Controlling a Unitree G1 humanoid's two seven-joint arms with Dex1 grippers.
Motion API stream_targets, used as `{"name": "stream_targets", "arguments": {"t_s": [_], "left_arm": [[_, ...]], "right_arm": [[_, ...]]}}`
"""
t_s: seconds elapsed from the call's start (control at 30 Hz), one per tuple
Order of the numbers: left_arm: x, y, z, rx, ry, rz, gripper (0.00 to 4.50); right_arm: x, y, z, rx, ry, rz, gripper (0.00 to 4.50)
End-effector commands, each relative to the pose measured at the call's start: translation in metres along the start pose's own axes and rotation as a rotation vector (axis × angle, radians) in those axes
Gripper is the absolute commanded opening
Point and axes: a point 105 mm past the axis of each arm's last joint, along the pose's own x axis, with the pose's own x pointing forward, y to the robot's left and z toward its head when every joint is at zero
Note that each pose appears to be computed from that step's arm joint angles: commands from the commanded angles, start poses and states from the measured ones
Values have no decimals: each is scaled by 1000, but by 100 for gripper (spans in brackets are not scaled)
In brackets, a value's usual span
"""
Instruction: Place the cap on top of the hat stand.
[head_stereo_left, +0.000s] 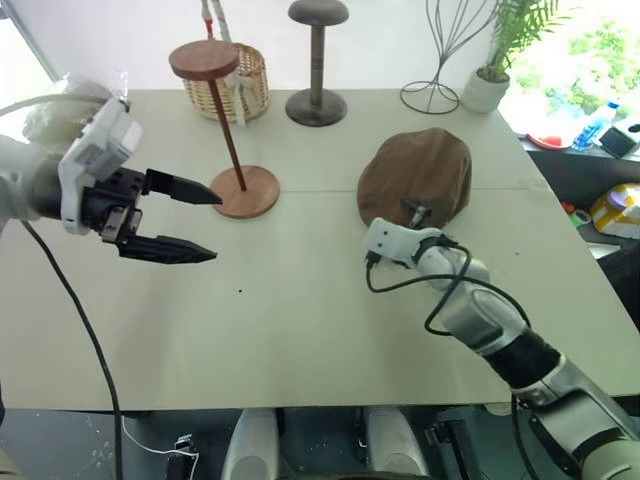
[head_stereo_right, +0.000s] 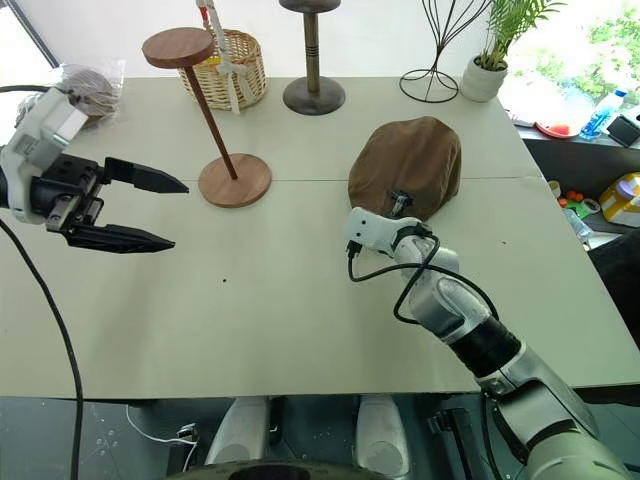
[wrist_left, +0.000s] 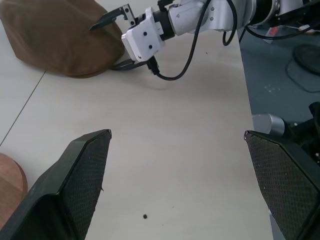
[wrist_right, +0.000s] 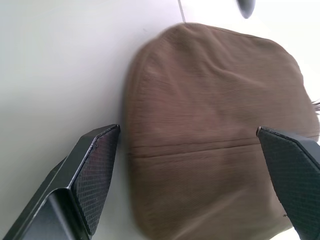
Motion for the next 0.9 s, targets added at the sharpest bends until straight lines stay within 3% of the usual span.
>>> {"name": "stream_targets", "arguments": {"t_s": [0.03, 0.23, 0.37, 0.47, 0.63, 0.67, 0.73, 0.8, 0.9], "left_arm": [[-5, 1, 10, 37, -9, 28, 447], [-7, 2, 11, 41, -10, 44, 447], [-8, 2, 11, 42, -8, 48, 447], [-7, 1, 11, 41, -11, 46, 450], [-6, 0, 14, 40, -29, 41, 450], [-6, 1, 14, 40, -29, 41, 450], [-5, 1, 13, 41, -29, 41, 450], [-5, 1, 13, 42, -29, 42, 450], [-5, 1, 13, 44, -32, 45, 450]], "right_arm": [[8, 10, -19, -41, 68, 5, 450], [16, 13, -47, -64, 133, -5, 450], [18, 14, -52, -48, 135, -1, 450], [19, 18, -51, -21, 121, 19, 364], [18, 20, -51, -5, 118, 22, 114], [18, 22, -50, -1, 115, 33, 114], [17, 25, -49, 7, 106, 44, 44], [16, 25, -49, 8, 108, 39, 3], [15, 21, -51, 15, 106, 30, 3]]}}
